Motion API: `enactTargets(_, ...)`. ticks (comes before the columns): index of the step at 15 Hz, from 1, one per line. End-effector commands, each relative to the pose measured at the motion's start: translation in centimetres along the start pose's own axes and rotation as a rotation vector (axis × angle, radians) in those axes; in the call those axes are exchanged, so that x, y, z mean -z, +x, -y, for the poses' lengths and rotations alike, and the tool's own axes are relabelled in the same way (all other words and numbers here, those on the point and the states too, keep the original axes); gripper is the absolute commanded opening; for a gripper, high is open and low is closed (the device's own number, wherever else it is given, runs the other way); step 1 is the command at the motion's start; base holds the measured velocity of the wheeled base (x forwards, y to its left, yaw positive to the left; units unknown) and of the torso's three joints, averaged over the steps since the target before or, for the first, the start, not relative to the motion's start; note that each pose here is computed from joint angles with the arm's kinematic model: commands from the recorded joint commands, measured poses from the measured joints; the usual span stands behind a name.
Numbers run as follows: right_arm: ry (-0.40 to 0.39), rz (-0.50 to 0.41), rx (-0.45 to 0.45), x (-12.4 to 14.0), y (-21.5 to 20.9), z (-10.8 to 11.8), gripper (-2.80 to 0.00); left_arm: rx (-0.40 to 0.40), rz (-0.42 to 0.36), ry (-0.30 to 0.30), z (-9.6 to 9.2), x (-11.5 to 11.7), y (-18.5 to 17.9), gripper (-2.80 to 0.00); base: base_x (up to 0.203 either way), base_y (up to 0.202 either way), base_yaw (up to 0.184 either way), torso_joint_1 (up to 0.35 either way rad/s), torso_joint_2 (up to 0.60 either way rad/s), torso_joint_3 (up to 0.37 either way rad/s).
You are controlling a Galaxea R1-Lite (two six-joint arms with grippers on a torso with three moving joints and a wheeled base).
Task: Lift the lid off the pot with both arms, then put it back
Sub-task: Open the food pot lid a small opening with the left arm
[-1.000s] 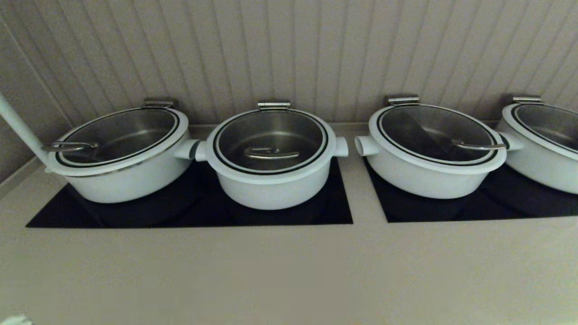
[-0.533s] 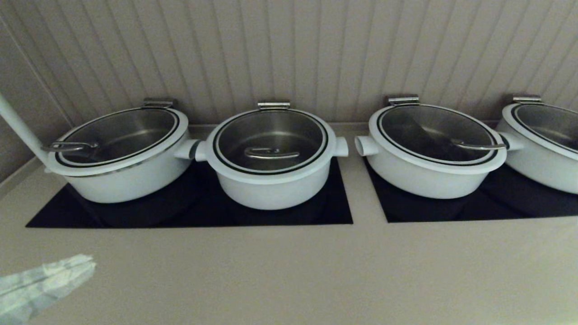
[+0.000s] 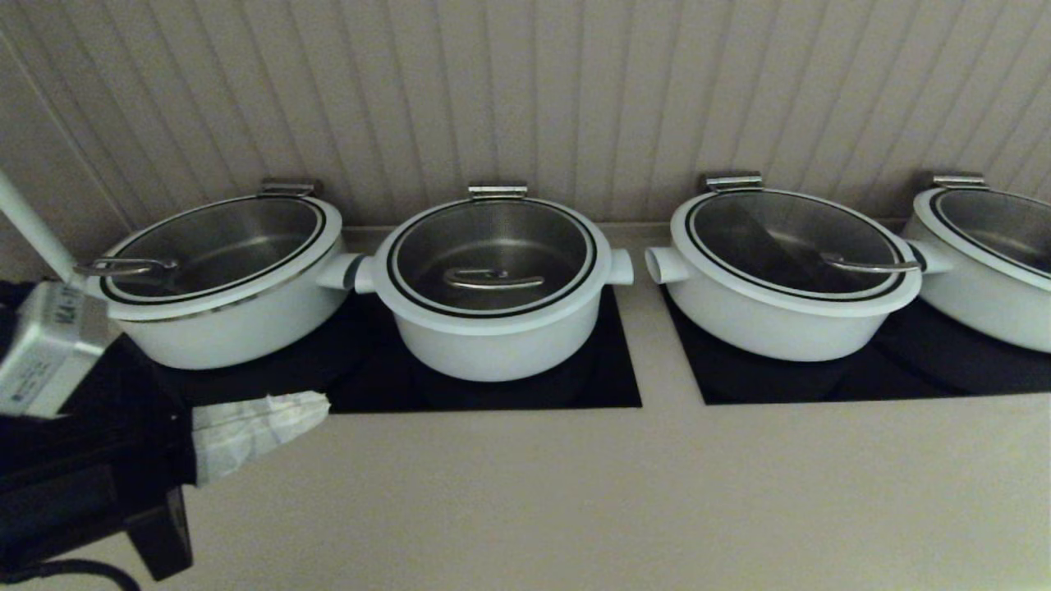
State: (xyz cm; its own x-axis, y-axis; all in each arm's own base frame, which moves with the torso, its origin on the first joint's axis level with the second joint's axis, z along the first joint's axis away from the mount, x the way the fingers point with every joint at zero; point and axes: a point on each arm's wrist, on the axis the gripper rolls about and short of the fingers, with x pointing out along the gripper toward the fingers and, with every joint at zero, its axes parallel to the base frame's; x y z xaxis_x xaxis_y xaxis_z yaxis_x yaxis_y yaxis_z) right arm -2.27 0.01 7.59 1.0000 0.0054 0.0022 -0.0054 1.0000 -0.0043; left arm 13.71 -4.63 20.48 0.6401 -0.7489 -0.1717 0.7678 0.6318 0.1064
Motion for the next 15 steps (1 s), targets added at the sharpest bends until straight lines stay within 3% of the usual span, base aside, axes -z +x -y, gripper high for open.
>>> enactTargets(1, 0.000, 0.000, -0.001, 0.0, 0.0, 0.0, -2.80, 0.024, -0.076, -0.052, -1.6, 1.5, 2.8, -2.80, 0.000, 0.000, 0.000, 0.000, 0.00, 0.000)
enactTargets(8, 0.000, 0.001, -0.001, 0.0, 0.0, 0.0, -2.80, 0.022, -0.053, -0.025, -4.7, 1.0, 7.8, -2.80, 0.000, 0.000, 0.000, 0.000, 0.00, 0.000)
enactTargets(15, 0.004, 0.001, -0.001, 0.0, 0.0, 0.0, -2.80, 0.073, -0.039, -0.004, -5.5, 0.0, 11.8, -2.80, 0.000, 0.000, 0.000, 0.000, 0.00, 0.000)
